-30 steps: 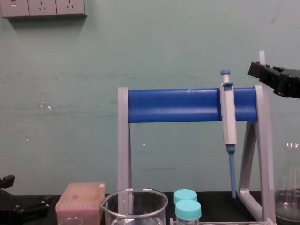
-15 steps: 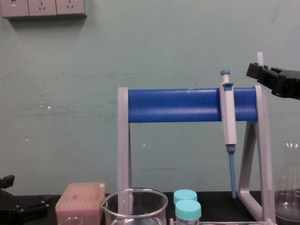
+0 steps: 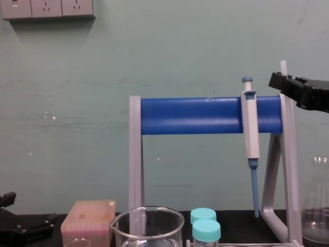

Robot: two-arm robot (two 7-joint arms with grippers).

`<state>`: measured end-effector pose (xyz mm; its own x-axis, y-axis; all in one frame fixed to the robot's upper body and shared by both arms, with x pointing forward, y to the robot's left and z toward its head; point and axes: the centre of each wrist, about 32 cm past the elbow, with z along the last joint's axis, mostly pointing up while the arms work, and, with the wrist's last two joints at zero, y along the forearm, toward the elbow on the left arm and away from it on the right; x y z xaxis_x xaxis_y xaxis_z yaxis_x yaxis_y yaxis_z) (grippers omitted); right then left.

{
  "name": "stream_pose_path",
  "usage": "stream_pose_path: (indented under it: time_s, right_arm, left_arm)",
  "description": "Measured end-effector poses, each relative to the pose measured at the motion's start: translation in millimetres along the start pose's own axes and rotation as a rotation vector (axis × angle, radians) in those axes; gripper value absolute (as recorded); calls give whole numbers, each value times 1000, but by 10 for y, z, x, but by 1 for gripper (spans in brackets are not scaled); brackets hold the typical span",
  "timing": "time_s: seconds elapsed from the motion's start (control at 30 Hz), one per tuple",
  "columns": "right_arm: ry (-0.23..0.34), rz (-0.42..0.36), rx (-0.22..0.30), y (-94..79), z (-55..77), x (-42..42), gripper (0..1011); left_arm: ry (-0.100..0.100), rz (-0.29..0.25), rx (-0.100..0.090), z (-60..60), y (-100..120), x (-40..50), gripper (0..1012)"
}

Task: Pick up the stirring rod with one hand, then place it down.

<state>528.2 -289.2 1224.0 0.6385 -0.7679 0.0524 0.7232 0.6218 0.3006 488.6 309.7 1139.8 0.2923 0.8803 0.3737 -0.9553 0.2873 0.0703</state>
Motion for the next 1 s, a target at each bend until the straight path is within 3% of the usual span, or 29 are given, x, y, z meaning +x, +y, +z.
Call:
stream_pose_path:
  time_s: [0.63, 1.0]
  right_arm:
    - [1, 9, -14, 21, -23, 26, 71]
    - [77, 128, -14, 26, -99, -24, 71]
  left_arm:
    - [0, 0, 0, 0, 0, 0, 1000]
    - [0, 0, 0, 0, 0, 0, 1000]
